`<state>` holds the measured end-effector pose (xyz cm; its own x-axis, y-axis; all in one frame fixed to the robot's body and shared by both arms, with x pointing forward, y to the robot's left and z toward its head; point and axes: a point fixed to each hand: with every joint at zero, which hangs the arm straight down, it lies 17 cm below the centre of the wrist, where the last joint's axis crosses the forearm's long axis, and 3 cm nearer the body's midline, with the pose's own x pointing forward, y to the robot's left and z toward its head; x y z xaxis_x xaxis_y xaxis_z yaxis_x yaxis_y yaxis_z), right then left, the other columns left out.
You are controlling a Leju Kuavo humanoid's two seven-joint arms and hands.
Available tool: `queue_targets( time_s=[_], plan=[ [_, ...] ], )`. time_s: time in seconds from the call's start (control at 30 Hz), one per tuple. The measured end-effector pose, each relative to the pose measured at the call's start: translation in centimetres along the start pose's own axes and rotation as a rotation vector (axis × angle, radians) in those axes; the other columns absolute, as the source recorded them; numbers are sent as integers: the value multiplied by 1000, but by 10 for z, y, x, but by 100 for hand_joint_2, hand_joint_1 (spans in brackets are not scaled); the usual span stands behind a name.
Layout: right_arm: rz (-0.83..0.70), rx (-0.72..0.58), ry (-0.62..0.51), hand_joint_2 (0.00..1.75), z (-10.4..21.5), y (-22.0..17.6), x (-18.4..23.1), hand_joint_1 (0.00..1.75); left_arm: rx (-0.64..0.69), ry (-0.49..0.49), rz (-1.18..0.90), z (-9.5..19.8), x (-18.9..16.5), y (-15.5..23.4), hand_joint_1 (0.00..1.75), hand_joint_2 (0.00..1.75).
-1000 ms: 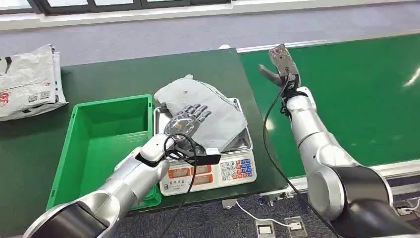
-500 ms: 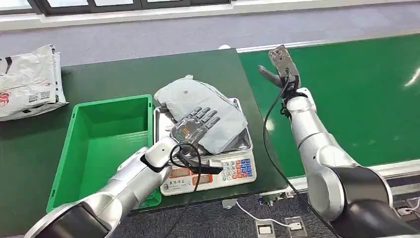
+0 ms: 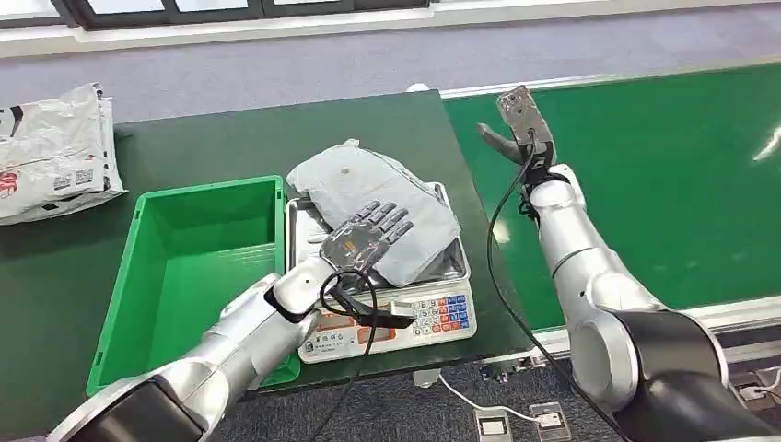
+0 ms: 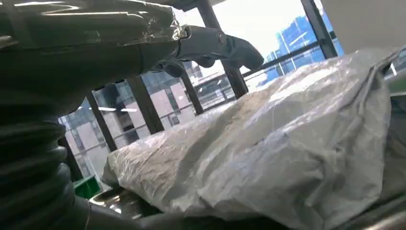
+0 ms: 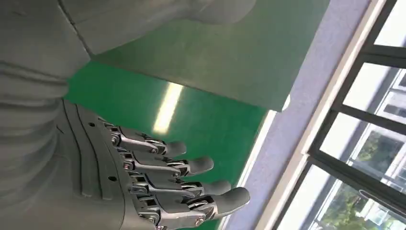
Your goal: Moved the parcel from conveyor to table for the left to box.
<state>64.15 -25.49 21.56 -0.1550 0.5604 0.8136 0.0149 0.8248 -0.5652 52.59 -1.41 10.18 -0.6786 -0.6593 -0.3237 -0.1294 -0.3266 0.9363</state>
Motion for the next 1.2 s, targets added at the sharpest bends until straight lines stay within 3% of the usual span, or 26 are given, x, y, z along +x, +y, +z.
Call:
queue_targets(
  time_s=[0.43, 1.2],
  plan=[
    [-5, 3, 11, 175, 0, 1, -1, 0, -111, 14, 65, 11, -9, -30, 175, 175],
    [-9, 19, 16, 175, 5, 9, -7, 0, -4, 88, 222, 12, -26, -18, 175, 175]
  ],
)
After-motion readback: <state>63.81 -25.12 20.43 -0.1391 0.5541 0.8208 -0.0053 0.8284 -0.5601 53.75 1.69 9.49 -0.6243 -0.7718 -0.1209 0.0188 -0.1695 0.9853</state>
